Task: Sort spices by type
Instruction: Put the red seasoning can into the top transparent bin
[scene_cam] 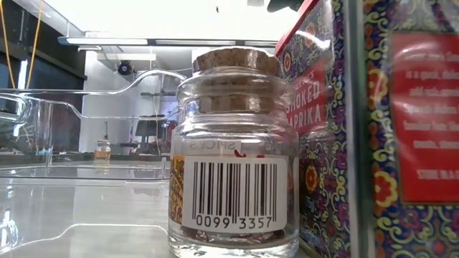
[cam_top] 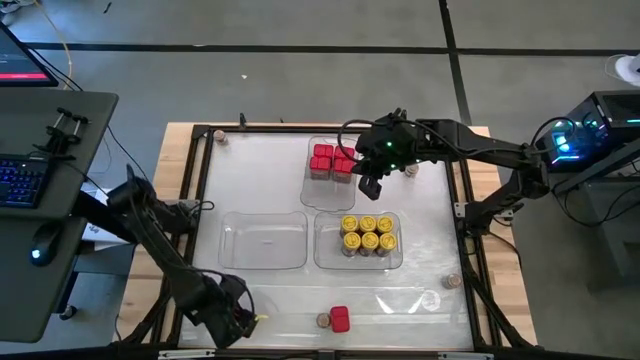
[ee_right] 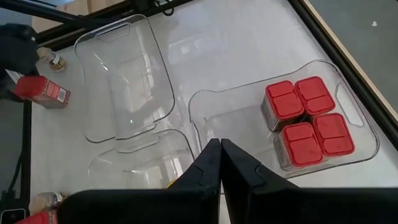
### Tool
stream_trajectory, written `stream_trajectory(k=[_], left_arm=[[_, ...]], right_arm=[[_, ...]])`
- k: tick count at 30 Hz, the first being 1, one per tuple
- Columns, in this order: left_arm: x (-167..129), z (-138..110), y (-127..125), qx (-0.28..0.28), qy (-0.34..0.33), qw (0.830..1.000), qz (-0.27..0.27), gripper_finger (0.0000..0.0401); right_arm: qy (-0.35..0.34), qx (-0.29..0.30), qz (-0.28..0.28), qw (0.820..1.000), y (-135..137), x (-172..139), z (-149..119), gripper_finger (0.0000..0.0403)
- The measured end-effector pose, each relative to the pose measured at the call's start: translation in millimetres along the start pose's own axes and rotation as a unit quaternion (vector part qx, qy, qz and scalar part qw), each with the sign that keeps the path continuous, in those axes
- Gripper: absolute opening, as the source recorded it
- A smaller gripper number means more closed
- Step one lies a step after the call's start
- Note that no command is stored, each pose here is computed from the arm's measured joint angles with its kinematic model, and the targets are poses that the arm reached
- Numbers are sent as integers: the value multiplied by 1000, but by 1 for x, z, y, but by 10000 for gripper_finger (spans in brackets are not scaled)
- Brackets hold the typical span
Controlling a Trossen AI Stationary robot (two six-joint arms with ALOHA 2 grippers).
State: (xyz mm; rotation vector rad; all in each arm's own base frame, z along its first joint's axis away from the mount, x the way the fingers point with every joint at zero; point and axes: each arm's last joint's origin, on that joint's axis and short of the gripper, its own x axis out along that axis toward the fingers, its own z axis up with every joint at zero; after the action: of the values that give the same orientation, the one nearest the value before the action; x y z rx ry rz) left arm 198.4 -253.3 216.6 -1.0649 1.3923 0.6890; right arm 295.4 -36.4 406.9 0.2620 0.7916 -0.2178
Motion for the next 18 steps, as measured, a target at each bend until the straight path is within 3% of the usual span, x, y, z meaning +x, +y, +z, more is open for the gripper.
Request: stream_trajectory(k=[13, 18], left_arm=[[26, 1, -4, 1, 2, 999, 43, 302], [25, 4, -7, 19, 42, 998, 49, 239]], right_arm=[[-1, -2, 0, 1000, 0, 0, 0, 0], [-1, -14, 0, 1000, 0, 0, 0, 0]])
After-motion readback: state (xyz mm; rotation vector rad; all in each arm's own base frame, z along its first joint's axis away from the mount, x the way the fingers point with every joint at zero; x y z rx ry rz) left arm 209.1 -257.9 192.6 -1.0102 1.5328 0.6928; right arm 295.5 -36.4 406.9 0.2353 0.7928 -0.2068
